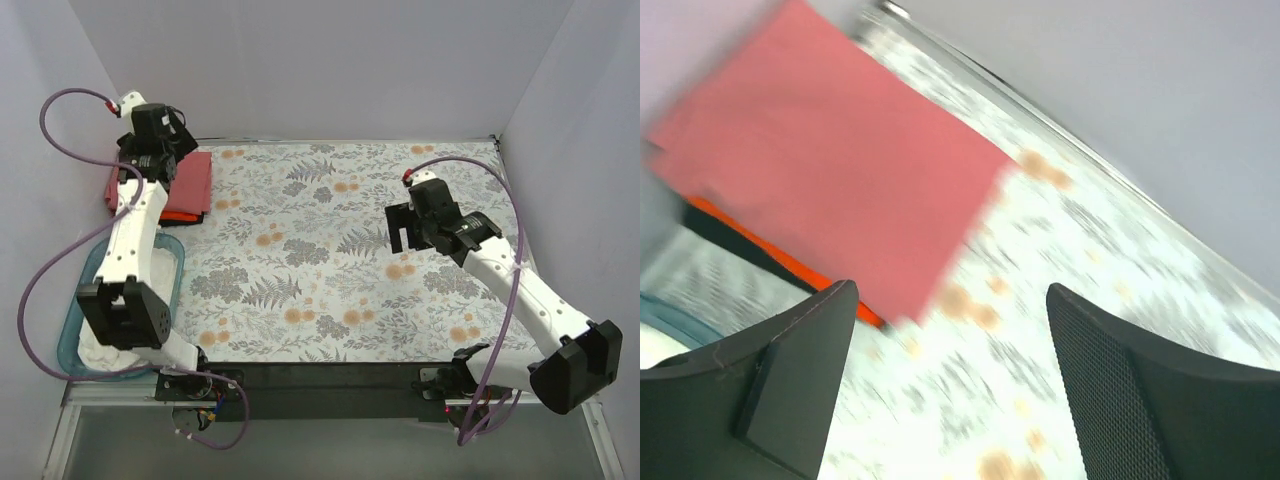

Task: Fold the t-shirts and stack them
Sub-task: Neatly place the folded tshirt to the corner

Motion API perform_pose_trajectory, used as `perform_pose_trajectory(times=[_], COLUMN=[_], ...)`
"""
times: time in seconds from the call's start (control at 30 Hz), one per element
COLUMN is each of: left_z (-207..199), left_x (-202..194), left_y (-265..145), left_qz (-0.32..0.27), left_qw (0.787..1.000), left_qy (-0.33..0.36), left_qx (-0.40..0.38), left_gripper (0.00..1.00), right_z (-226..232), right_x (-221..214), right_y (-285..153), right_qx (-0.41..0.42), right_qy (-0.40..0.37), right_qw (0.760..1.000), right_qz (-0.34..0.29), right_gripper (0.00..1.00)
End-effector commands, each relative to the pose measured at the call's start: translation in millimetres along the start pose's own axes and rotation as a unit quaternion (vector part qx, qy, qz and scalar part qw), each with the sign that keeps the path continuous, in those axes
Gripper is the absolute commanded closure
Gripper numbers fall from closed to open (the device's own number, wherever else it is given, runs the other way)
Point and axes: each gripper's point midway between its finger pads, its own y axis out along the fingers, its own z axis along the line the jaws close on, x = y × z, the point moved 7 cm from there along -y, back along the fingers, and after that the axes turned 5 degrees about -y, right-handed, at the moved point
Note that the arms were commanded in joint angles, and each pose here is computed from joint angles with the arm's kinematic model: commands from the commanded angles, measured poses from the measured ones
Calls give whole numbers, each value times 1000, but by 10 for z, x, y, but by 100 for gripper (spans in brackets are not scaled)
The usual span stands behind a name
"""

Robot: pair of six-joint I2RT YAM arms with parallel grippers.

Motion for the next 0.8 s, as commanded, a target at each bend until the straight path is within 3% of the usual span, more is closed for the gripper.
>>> perform_pose_trajectory(times=[0.0, 0.03, 0.17, 0.3, 0.37, 0.5, 0.7, 0.77], left_z=[-255, -340, -333, 149, 399, 978, 1427, 1469], left_x=[-399, -659, -916, -725, -694, -550, -653, -743], left_y=[-684, -852, -1558, -2177, -2339, -2682, -2748, -2669], left_qz=[96, 142, 179, 119, 96, -7, -96, -102], left_qw=[987, 976, 952, 955, 964, 975, 971, 972], left_qy=[-30, -22, -22, -45, -48, -97, -147, -148], left_qx=[-122, -165, -249, -267, -245, -197, -164, -153], left_gripper=[24, 21, 19, 18, 18, 18, 17, 16], right_z=[-193, -252, -422, -570, -615, -709, -757, -782], right_x=[-30, -42, -110, -223, -299, -492, -689, -736], right_y=[-163, -196, -418, -744, -818, -1034, -1161, -1199], right_qx=[-50, -64, -114, -144, -152, -164, -165, -170], right_qy=[42, 52, 101, 136, 129, 130, 155, 167], right_qw=[997, 996, 985, 969, 967, 956, 940, 933], right_qz=[-30, -37, -82, -148, -159, -206, -256, -271], right_gripper=[2, 2, 2, 2, 2, 2, 2, 2])
